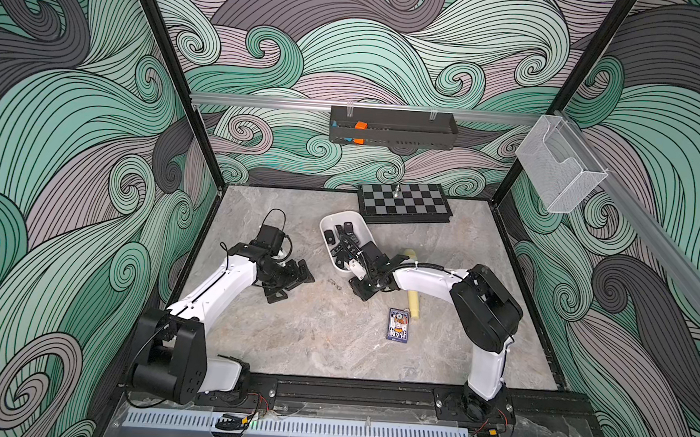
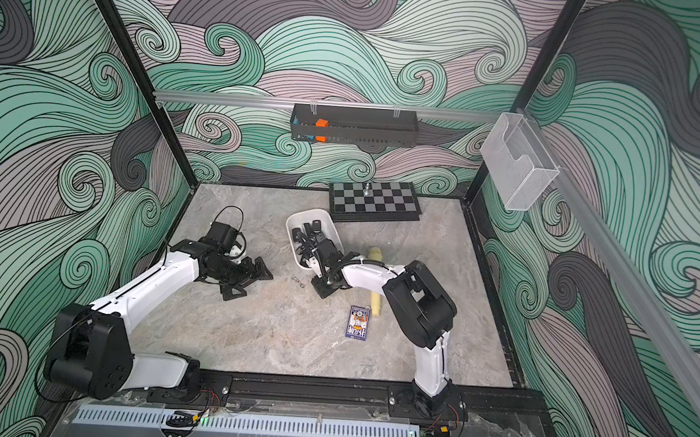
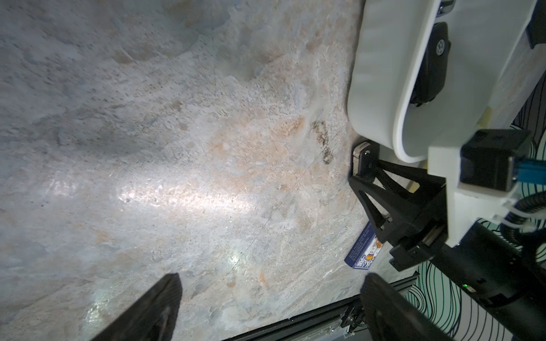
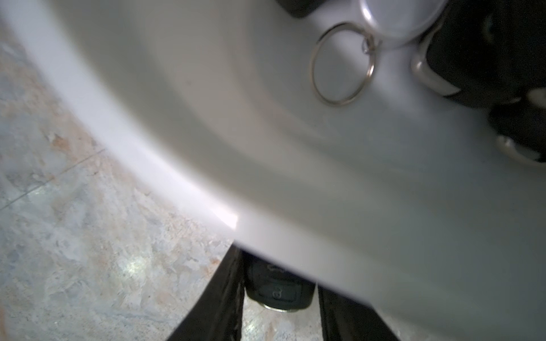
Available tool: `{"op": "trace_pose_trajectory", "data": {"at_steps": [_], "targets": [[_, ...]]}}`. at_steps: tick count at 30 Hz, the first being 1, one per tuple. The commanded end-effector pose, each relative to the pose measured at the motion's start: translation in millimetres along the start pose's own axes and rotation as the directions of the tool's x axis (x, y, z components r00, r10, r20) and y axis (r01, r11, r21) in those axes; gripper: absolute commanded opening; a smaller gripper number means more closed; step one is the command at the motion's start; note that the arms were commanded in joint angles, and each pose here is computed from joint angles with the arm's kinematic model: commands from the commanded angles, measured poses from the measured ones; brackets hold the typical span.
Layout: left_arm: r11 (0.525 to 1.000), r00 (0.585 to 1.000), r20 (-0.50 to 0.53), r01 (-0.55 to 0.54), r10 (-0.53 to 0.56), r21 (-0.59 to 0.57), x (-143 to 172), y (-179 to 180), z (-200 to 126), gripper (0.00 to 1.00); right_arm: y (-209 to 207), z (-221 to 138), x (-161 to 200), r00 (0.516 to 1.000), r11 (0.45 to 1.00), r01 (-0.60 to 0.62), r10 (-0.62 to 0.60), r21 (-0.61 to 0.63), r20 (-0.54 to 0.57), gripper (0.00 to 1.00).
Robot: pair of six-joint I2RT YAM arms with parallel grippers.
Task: Place the car key into the storage box
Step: Pick up the car key from the center of the board.
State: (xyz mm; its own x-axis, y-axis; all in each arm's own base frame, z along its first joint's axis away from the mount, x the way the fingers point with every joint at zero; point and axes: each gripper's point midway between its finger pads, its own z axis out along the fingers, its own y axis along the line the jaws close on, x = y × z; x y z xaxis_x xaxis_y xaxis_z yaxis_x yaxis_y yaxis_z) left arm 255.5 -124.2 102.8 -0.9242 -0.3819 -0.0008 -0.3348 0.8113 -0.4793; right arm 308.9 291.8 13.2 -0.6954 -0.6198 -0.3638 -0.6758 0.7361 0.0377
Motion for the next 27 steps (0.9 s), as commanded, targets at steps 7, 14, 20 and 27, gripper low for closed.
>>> {"op": "trace_pose_trajectory", "data": {"at_steps": [7, 14, 20, 27], "targets": [[0.999, 1.0, 0.015, 0.023, -0.023, 0.032, 4.9, -0.6, -4.7, 0.96, 6.0, -32.3, 6.7, 1.0, 1.0, -0.018, 0.018, -0.009, 0.021, 0.28], [0.999, 0.999, 0.03, 0.014, -0.015, 0.04, 1.0, -2.8, -4.9, 0.96, 5.9, -68.1, 9.9, 0.994, 0.998, -0.056, 0.057, -0.017, 0.095, 0.28], [0.999, 1.0, 0.028, -0.01, 0.009, 0.032, -2.7, -4.1, -4.6, 0.96, 1.1, -97.9, -12.9, 0.975, 0.993, -0.112, 0.118, -0.041, 0.188, 0.27], [0.999, 0.999, 0.012, -0.051, 0.051, 0.009, -9.1, -6.7, -4.1, 0.96, -8.5, -114.5, -59.2, 0.944, 0.983, -0.174, 0.184, -0.059, 0.273, 0.27]]}}
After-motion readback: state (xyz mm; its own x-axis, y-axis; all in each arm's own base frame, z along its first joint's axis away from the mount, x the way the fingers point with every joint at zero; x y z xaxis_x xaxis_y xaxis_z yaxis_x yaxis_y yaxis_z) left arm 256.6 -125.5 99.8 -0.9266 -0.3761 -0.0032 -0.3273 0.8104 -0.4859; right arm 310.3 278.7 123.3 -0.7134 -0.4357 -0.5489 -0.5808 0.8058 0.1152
